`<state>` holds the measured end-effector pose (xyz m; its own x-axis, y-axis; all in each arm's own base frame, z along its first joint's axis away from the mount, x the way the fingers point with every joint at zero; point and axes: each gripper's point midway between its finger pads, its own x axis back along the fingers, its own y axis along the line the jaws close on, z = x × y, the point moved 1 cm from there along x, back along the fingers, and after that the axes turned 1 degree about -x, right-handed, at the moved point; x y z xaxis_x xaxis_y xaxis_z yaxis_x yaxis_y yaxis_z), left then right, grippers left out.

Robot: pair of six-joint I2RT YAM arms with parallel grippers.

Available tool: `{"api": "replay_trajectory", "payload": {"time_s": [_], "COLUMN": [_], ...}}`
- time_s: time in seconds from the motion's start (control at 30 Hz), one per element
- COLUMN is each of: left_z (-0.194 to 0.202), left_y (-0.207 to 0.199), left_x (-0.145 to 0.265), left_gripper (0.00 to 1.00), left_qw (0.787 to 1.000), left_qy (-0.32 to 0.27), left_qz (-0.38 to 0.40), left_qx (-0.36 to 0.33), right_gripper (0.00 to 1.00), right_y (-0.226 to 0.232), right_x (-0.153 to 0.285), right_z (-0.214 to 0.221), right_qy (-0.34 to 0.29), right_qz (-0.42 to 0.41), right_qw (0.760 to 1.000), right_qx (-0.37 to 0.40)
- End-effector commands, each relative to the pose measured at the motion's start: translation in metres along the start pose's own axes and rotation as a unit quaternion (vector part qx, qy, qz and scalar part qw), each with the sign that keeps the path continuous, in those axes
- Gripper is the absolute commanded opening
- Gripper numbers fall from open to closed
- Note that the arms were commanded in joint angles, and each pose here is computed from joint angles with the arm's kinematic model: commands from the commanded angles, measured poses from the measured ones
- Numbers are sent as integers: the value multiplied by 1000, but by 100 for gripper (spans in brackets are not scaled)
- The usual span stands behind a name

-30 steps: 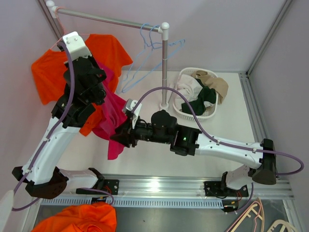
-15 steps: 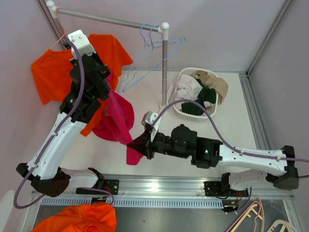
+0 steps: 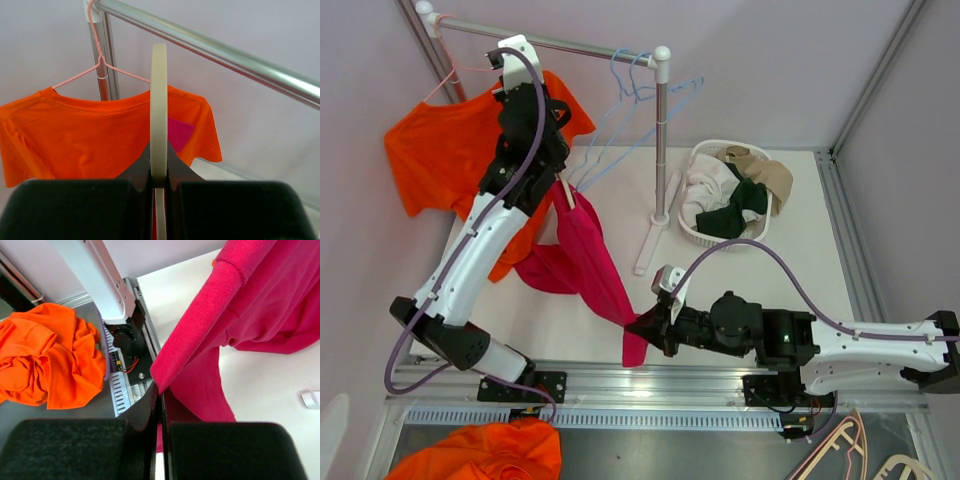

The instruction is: Remove the t-shirt from the hanger

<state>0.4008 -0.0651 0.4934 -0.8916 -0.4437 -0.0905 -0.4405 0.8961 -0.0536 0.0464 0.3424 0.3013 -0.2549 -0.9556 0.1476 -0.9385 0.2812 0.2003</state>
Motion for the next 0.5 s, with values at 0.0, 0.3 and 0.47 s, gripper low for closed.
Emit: {"api": "replay_trajectory", "payload": {"time_s": [0.0,0.3,0.47], "left_z": [-62,-101,-91], "left_y": [22,51,46], "left_x": [3,70,136], "left_gripper": [1,1,1], "left_qw": [996,981,940], "left_qy": [-52,-15,19], "left_qz": [3,139,308], "left_qx": [71,135,145], "right_gripper": [0,0,0], "right_y": [2,-41,-74], "right_x": [-4,-74,-100], "right_z": [14,24,22], "right_qy": [24,57,71], "right_qz": [6,65,97], "right_qw": [1000,996,993], "right_qx": [-5,25,11]}}
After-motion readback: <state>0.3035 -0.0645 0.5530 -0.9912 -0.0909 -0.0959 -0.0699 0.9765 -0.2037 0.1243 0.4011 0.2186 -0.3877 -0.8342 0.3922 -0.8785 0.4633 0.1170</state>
